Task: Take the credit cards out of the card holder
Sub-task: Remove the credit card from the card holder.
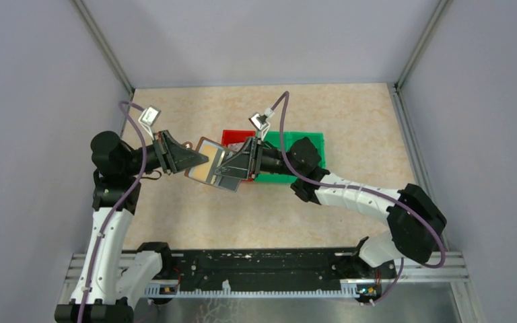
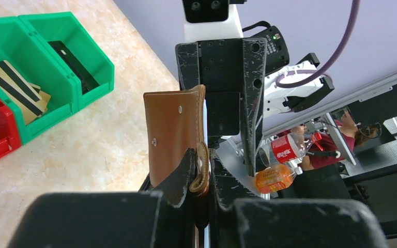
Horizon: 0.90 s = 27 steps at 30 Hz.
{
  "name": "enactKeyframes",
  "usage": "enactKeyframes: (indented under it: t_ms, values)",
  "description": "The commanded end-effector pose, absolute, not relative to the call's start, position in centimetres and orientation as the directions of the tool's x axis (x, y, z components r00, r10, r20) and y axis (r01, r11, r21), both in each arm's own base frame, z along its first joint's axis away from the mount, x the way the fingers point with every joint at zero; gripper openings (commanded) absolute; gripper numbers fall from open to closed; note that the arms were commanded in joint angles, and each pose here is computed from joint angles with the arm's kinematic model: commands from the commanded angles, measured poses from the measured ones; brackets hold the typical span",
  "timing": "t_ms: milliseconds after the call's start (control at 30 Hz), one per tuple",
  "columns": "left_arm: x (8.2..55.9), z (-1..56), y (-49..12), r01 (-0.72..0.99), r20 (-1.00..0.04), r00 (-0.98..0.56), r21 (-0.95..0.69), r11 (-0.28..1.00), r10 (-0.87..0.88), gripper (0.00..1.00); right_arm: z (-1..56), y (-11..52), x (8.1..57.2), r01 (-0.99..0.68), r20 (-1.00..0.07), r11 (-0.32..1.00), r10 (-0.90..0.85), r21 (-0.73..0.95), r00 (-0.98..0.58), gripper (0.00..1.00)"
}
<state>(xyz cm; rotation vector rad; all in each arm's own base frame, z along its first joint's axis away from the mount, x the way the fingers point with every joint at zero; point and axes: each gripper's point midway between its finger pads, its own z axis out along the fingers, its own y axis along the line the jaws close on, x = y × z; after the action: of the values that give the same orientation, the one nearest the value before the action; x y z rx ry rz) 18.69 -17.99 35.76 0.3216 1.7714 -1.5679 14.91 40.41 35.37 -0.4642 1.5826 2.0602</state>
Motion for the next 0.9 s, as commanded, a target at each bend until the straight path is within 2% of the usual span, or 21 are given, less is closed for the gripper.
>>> enactKeyframes:
  t_ms: [0,300,433,700,800,867]
  values:
    - [18.1,37.4,-18.1,0.668,-0.7,-0.654,-0.712,0.216,-0.285,0.0,38.8,39.9,13.7,-0.591,-0.545,-0.35,0.229,0.727,-0.807,0.35]
    - [18.1,37.3,-18.0,0.663,-0.696,-0.659,-0.716,0.218,-0.285,0.0,38.8,40.7,14.1,-0.556,-0.503,-0.393,0.238,0.733,-0.831,0.19]
    - [18.0,37.3,-18.0,0.665,-0.698,-0.658,-0.715,0.217,-0.283,0.0,38.6,40.5,14.2,-0.561,-0.503,-0.388,0.248,0.732,-0.828,0.01]
    - [17.9,37.6,-18.0,0.665,-0.697,-0.657,-0.715,0.214,-0.287,0.0,37.1,39.8,14.2,-0.572,-0.505,-0.351,0.271,0.741,-0.82,0.0]
    - [17.8,37.8,-18.1,0.663,-0.692,-0.661,-0.72,0.208,-0.291,0.11,36.7,39.5,14.2,-0.577,-0.504,-0.342,0.284,0.742,-0.816,0.0]
    - [17.7,37.9,-18.1,0.661,-0.689,-0.664,-0.723,0.202,-0.291,0.14,36.5,39.4,14.2,-0.577,-0.501,-0.337,0.289,0.744,-0.816,0.0]
